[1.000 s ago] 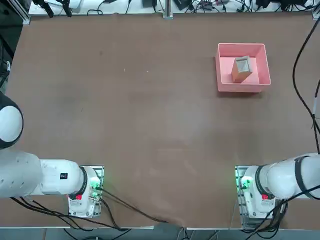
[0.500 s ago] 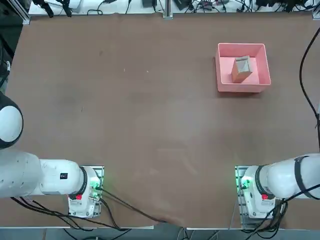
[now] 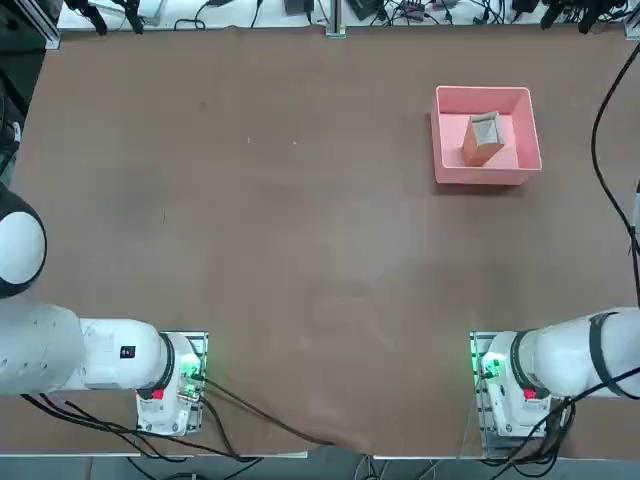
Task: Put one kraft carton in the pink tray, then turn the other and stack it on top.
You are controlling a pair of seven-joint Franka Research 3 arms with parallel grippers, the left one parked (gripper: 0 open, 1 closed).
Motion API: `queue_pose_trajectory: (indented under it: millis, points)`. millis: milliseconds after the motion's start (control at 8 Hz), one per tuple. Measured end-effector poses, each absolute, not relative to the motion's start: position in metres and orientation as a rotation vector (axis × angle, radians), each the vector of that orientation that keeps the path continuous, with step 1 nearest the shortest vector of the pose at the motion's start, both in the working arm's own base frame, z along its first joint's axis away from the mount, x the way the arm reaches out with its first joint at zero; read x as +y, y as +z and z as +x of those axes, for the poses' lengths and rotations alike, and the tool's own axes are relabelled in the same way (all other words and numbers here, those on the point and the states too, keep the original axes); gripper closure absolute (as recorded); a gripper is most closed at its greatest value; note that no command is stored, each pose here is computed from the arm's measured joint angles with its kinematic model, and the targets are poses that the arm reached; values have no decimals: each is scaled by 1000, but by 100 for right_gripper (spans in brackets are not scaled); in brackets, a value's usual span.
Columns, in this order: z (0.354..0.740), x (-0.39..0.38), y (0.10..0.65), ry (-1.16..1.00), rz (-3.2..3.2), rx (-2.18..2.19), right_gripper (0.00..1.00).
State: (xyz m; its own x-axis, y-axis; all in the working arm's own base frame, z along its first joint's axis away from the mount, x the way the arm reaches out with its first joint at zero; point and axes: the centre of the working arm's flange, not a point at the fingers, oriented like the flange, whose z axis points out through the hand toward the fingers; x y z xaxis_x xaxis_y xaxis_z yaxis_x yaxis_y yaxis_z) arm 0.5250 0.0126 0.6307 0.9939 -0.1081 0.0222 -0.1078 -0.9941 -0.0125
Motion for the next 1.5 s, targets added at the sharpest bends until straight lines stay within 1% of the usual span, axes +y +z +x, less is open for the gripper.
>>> queue_pose_trajectory:
  millis: [500, 875, 1500]
  points:
    - [512, 26, 640, -64, -3134, 23, 0]
    - [513, 30, 639, -64, -3130, -131, 0]
    - [517, 35, 641, -73, -3077, -154, 0]
